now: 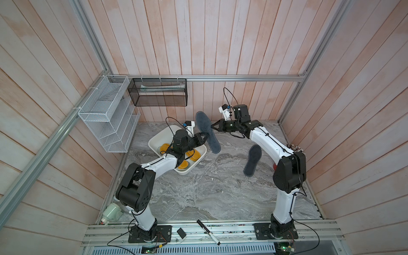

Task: Put the insoles into the storage box
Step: Place the insole in the storage box.

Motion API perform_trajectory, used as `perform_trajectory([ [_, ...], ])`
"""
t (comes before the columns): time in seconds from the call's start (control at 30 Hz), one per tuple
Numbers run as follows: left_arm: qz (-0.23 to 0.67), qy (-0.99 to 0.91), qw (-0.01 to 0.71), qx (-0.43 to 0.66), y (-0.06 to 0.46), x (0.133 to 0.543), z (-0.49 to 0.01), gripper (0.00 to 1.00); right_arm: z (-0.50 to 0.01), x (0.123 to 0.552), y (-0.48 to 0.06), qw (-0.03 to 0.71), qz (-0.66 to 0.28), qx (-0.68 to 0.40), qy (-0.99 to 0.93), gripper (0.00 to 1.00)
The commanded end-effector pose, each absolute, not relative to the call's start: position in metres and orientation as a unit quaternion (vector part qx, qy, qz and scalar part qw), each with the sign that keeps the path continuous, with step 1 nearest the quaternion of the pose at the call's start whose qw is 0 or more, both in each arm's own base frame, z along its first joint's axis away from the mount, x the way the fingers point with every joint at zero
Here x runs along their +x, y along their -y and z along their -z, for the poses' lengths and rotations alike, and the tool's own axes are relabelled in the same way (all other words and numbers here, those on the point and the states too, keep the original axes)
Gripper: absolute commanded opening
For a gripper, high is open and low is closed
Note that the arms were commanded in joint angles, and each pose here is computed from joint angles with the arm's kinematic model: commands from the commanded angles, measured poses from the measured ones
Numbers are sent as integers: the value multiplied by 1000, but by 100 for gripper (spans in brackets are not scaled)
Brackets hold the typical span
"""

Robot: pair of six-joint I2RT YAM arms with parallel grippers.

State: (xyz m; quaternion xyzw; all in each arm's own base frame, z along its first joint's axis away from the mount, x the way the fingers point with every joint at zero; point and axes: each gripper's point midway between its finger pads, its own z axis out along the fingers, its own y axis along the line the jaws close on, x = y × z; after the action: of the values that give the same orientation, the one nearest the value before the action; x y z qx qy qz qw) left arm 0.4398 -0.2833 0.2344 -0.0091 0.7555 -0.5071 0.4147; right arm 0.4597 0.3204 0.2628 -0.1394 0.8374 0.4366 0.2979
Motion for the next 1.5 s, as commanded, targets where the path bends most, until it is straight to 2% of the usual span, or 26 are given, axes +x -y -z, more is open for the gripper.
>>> perform_trajectory([
  [0.0, 497, -759, 420, -11, 280, 437, -235, 25, -276, 459, -319, 315, -438, -139, -831, 0],
  [0.93, 482, -765, 425, -23, 276, 441, -235, 21, -270, 454, -321, 303, -448, -142, -829, 0],
  [1.2, 487, -762, 427, -15, 277, 438, -235, 0, -270, 453, -321, 303, -448, -143, -829, 0],
  [1.47, 482, -761, 434, -22, 272, 438, -242, 0, -264, 452, -318, 300, -445, -142, -832, 3],
])
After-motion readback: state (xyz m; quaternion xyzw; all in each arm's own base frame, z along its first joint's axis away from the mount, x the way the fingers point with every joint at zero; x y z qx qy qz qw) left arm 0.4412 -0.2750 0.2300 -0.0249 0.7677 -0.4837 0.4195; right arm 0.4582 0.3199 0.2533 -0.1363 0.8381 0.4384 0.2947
